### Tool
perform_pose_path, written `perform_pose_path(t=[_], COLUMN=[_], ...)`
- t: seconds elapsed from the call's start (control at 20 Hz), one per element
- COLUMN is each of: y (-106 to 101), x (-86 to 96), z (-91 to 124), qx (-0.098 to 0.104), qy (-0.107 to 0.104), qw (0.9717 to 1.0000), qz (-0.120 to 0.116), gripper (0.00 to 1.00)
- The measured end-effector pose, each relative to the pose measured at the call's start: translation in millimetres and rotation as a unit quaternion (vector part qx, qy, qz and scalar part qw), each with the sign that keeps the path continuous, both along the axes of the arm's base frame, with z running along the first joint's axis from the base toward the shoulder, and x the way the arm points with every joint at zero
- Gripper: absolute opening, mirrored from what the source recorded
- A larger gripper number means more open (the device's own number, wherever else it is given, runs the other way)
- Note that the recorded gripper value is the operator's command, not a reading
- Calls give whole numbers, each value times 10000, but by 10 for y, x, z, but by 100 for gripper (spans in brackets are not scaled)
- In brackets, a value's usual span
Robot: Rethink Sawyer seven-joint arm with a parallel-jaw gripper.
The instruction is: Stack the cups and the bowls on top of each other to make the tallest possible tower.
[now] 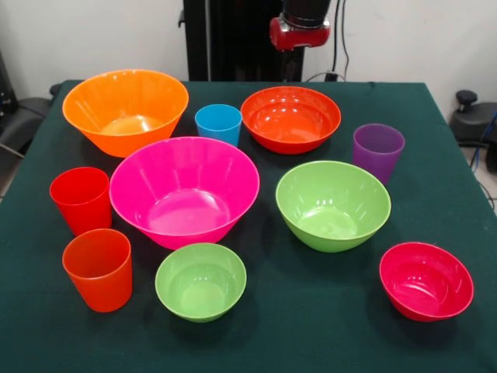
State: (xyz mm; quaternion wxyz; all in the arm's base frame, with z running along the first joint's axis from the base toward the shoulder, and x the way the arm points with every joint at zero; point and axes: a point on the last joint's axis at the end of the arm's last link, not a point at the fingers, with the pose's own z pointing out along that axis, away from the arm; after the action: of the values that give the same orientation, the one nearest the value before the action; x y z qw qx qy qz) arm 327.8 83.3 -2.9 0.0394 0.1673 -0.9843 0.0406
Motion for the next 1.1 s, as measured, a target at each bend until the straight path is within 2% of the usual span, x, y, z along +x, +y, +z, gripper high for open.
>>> perform_pose_path(t=[0.25, 0.6, 0.85, 0.95, 1.1], y=[-65, -95, -93, -83, -46], x=[52, 262, 347, 396, 488], z=[35, 139, 192, 217, 251], qx=[25, 139, 170, 187, 232], qy=[-68, -327, -450, -585, -899], qw=[10000, 9992, 9987, 9980, 9956], qz=[-43, -161, -174, -154, -88], gripper=[0, 0, 0, 0, 0])
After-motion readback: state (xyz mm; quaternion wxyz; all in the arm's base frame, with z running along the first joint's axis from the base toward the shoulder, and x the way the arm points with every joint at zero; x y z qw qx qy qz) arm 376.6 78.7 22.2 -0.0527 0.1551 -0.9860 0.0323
